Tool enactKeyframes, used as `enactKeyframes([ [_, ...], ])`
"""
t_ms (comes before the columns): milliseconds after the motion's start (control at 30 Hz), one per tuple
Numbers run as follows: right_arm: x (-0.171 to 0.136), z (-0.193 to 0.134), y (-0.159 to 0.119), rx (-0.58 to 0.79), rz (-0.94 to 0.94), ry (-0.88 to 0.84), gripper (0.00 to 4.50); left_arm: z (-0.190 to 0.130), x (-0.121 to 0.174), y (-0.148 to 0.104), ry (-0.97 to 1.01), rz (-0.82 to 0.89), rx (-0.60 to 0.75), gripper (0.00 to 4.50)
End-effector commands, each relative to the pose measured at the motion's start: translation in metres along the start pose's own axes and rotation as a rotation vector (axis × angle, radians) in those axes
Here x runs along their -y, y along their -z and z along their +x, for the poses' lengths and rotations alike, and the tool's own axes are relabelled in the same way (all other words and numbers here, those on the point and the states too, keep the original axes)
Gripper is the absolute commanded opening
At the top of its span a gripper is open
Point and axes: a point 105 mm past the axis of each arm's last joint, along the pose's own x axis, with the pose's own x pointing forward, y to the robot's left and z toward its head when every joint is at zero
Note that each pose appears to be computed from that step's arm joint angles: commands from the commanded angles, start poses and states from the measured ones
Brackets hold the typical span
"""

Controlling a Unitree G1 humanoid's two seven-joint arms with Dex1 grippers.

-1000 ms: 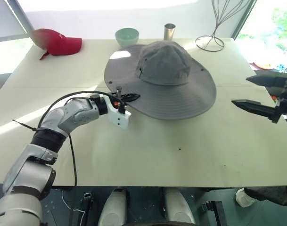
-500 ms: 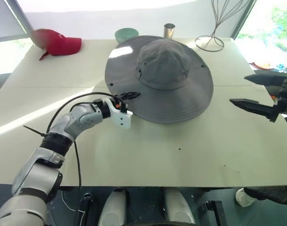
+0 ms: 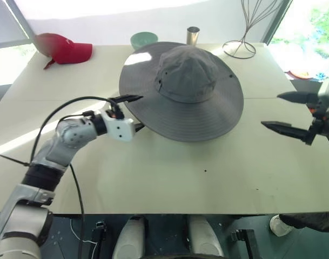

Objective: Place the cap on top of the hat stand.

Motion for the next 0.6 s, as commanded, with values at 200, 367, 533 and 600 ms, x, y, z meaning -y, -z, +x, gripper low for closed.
enactKeyframes([
  [200,-0.02,0.005,-0.021,0.016,-0.144,-0.053,4.5,-0.055,-0.047,-0.023,0.064,-0.434,0.005,4.48],
  [367,-0.029,0.017,-0.018,-0.02,-0.241,-0.07,4.5,-0.085,-0.05,-0.04,0.203,-0.729,0.016,4.48],
  [533,-0.055,0.034,-0.023,0.03,-0.308,-0.134,4.5,-0.104,-0.076,-0.06,0.22,-0.916,0.114,4.48],
  [600,-0.06,0.034,-0.031,0.08,-0.248,-0.162,4.5,-0.108,-0.09,-0.064,0.18,-0.968,0.157,4.48],
])
